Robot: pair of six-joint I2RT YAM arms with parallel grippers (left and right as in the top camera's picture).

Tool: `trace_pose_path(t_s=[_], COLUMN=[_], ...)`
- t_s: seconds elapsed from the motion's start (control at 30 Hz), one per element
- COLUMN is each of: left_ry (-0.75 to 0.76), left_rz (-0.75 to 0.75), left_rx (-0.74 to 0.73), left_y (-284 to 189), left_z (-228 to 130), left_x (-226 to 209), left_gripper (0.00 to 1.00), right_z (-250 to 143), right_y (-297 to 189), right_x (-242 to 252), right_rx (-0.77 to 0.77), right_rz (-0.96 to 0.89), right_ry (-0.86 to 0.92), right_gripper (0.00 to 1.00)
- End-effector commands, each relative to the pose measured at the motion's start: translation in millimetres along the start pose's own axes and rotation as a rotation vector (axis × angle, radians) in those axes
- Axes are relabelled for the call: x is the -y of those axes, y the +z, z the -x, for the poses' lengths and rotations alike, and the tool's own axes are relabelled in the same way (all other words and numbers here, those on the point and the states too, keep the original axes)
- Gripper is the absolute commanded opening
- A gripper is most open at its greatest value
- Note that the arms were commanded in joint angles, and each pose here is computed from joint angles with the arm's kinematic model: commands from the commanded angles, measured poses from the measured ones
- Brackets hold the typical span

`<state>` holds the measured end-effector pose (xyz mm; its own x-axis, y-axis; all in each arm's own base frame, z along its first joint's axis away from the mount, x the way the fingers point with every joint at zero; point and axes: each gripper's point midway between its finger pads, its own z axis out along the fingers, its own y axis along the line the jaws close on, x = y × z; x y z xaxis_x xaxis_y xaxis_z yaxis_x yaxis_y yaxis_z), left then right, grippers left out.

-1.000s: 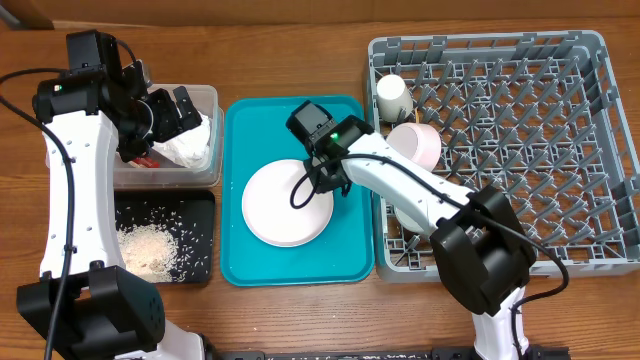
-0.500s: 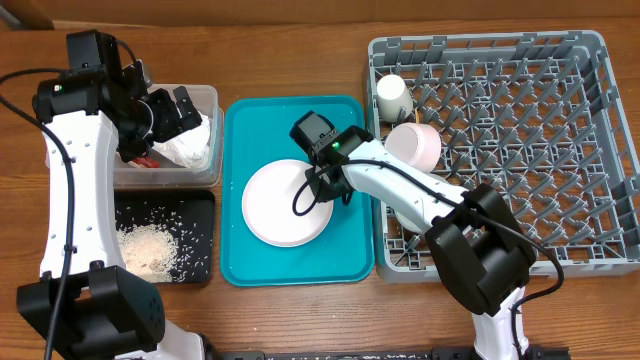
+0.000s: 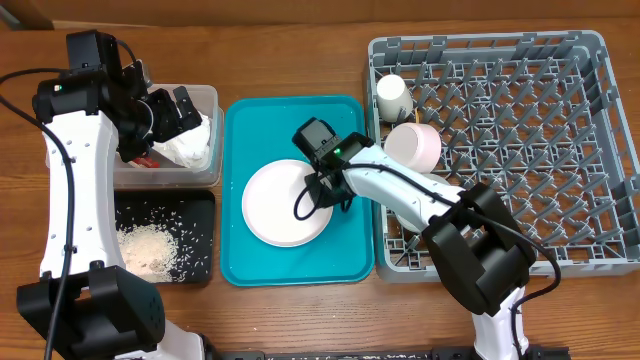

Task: Sort waste into correct bins and load items into the dishwasher
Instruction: 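Lift the pink plate off the teal tray with the right gripper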

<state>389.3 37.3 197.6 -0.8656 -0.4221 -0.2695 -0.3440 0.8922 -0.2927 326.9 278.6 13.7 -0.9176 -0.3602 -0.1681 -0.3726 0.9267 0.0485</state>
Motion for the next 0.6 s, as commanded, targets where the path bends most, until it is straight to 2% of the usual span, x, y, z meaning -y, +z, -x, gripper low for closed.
trace_pose_path(t_s=[0.0, 0.1, 0.17, 0.37, 0.53, 0.57], left_ry=[0.027, 0.027, 0.027, 0.027, 0.027, 0.027], left_rz=[-0.005, -0.005, -0.005, -0.005, -0.005, -0.005], left_rx=[0.021, 0.021, 0.022, 0.021, 0.021, 0.022], left_y=[-6.4, -6.4, -6.4, -6.4, -6.4, -6.4], left_z=[3.5, 3.5, 3.5, 3.5, 3.5, 3.5], left_x=[4.8, 4.8, 4.8, 4.8, 4.8, 4.8], left_gripper=[1.00, 1.00, 1.00, 1.00, 1.00, 1.00], right_z=[-2.3, -2.3, -3.2, 5.4, 36.7, 50.5], right_y=[2.7, 2.7, 2.6, -7.5, -67.5, -103.3], right_x=[-2.7, -2.8, -5.7, -13.9, 3.9, 17.6], right_rx=[-0.004, -0.005, -0.010, 0.003, 0.082, 0.145], right_rz=[0.009, 0.010, 0.026, 0.069, 0.001, -0.060], right_ry=[0.002, 0.002, 0.002, -0.007, 0.001, 0.015], right_gripper=[0.18, 0.13, 0.05, 0.04, 0.04, 0.04])
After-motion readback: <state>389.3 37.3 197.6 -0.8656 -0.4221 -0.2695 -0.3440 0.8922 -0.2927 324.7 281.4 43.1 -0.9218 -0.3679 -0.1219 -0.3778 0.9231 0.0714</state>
